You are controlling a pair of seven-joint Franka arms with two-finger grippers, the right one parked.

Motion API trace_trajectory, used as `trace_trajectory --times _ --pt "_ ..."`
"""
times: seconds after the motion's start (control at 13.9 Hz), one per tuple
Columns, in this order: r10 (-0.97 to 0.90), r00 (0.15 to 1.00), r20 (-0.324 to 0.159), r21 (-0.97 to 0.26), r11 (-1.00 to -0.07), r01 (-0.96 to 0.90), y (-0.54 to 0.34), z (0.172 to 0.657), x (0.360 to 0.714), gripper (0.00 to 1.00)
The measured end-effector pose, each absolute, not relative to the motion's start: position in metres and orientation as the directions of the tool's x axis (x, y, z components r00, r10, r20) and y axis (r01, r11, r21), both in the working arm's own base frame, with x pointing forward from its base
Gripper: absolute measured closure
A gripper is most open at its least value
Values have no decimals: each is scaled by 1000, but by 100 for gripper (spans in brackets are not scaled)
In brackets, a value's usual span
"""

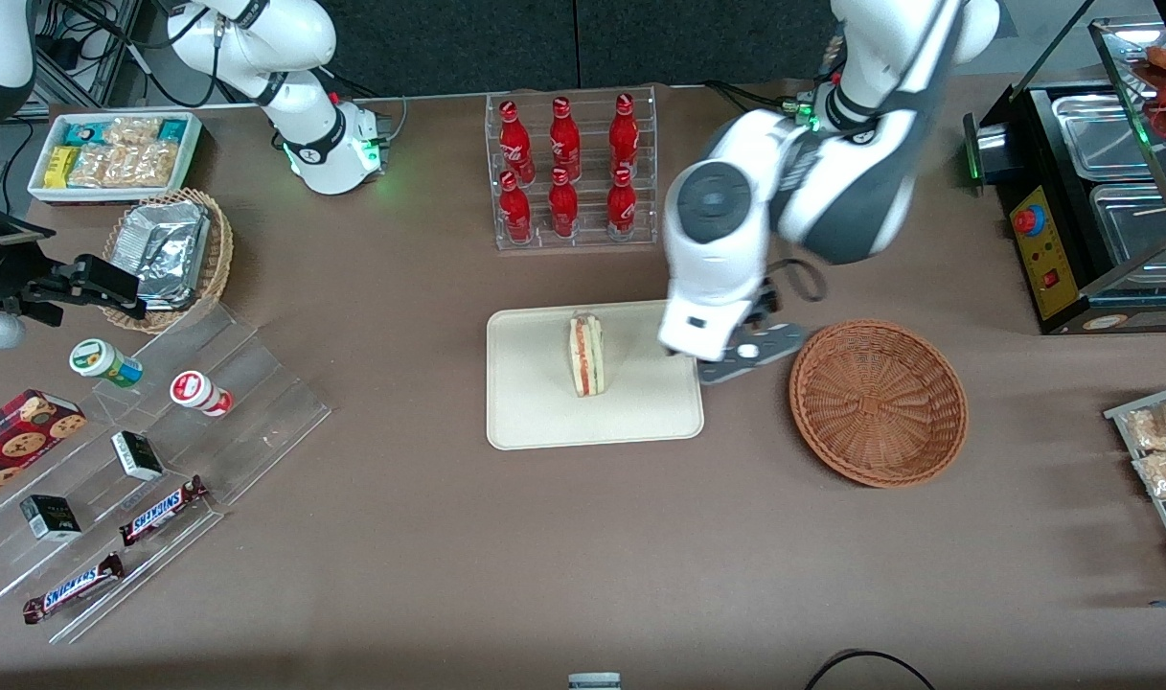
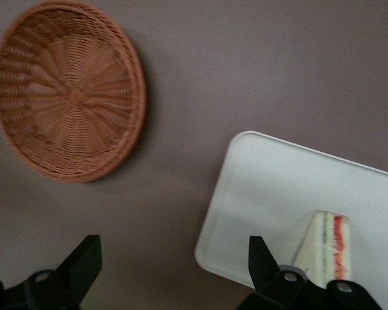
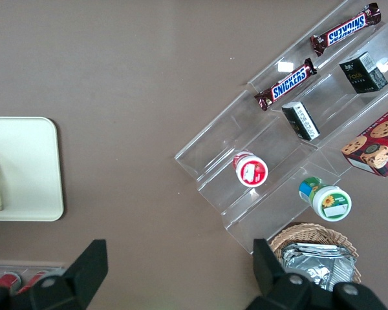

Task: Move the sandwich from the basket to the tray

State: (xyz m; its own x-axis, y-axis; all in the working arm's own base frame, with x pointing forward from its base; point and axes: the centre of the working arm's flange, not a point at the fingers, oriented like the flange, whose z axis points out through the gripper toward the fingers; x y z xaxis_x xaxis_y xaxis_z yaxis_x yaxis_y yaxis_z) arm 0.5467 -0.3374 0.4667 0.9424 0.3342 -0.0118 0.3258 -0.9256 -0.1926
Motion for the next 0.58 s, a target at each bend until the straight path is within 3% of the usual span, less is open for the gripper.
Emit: trace_trajectory --times 0.58 --pt "240 964 -114 -136 -965 224 -151 578 557 0"
